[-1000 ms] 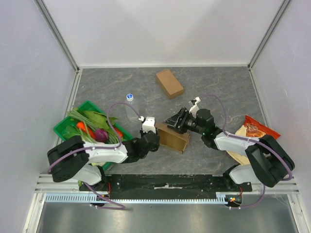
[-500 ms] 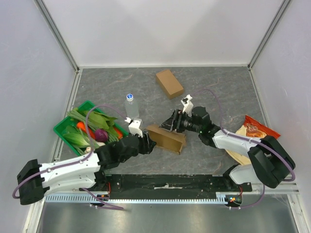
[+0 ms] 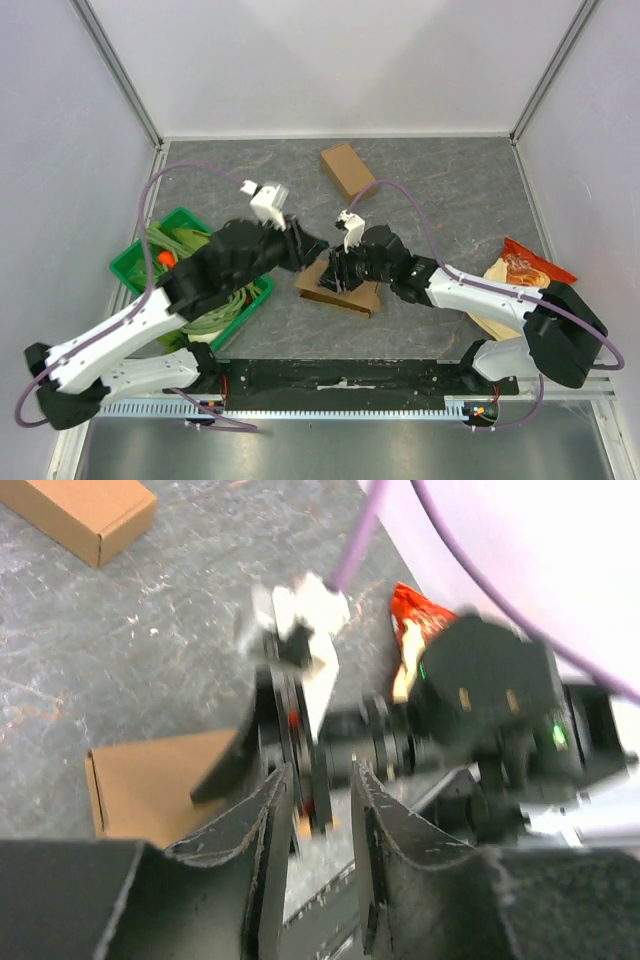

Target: Fold the paper box

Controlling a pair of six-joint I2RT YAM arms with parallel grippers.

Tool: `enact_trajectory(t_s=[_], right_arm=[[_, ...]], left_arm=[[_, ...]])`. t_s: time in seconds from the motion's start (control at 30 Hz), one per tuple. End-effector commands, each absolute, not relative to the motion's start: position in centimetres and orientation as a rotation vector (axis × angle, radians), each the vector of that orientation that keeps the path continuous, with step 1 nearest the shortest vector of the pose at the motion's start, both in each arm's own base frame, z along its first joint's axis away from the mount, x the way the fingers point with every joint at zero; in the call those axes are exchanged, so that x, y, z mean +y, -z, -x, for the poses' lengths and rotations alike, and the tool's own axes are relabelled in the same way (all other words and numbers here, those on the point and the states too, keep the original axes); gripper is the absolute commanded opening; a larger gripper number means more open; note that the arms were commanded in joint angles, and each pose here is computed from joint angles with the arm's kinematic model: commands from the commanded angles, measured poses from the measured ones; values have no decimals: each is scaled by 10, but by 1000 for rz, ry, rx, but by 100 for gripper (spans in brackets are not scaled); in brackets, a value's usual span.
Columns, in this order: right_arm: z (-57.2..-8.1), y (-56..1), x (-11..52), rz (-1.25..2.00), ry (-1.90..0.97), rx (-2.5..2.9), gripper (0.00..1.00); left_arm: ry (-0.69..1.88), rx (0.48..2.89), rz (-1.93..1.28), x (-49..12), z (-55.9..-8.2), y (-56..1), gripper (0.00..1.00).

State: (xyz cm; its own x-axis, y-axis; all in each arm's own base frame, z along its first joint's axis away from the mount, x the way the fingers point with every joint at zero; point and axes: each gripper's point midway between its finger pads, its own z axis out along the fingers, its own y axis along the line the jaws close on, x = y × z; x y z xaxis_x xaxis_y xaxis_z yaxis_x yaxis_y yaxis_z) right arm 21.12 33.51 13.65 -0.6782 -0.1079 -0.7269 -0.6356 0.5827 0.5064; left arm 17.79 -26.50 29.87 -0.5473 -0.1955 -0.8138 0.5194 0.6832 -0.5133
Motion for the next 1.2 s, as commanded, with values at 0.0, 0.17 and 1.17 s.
enact_trajectory(t_s=[0.0,0.17,1.17], right_arm=[[-214,-111,318,646,-877,2164,50],[-207,-89,304,589,-854,2207,47],[-219,-54,169,20,-768,2403,48]], left_arm=[[848,2107,-238,-286,-221,-252,35],[893,2230,-240,-293,-229,-178,29],[783,2270,-174,-259,-223,-116,82]])
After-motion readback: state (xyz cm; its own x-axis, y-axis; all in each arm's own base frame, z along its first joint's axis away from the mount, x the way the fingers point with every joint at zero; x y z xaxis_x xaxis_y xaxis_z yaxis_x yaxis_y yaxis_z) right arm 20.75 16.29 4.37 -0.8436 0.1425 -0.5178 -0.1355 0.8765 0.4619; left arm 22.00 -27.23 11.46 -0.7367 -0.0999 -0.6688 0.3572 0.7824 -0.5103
